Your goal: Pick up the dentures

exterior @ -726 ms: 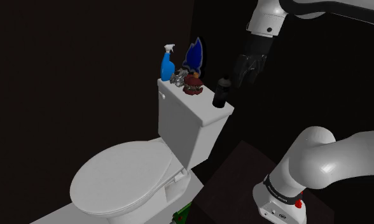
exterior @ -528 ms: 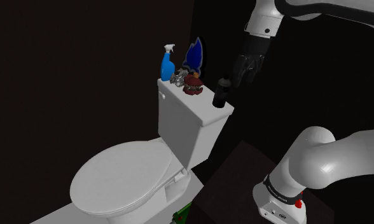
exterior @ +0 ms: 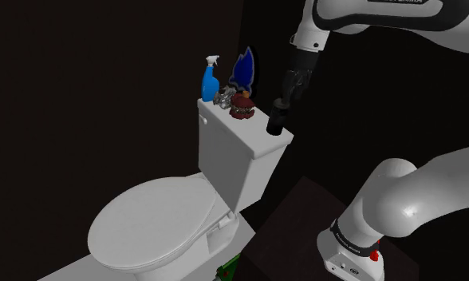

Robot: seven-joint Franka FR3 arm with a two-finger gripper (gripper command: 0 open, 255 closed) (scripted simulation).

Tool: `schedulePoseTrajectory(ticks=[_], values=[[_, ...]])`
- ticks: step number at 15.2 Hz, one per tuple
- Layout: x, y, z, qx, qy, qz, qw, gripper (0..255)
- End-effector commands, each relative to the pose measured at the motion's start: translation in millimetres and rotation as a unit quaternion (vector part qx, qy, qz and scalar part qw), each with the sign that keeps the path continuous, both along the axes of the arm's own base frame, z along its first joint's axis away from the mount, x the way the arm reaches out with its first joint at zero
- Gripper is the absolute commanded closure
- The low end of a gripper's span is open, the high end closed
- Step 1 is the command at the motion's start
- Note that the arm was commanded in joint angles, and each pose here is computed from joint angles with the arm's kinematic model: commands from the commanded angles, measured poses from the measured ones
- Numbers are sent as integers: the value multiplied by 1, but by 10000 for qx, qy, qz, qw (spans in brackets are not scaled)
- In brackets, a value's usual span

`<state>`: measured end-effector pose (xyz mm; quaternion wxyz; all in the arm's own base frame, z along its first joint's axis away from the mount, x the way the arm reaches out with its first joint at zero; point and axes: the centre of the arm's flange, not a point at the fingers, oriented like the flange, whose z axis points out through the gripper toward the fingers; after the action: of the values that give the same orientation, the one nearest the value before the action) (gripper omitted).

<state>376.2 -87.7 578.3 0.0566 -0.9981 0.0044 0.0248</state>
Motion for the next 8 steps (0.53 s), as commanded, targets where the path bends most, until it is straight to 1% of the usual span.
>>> schedulePoseTrajectory(ticks=[1,8], values=[[18,-21,-15,16,-23,186,9998,0],[87,-73,-50,91,-99,795,9967,0]])
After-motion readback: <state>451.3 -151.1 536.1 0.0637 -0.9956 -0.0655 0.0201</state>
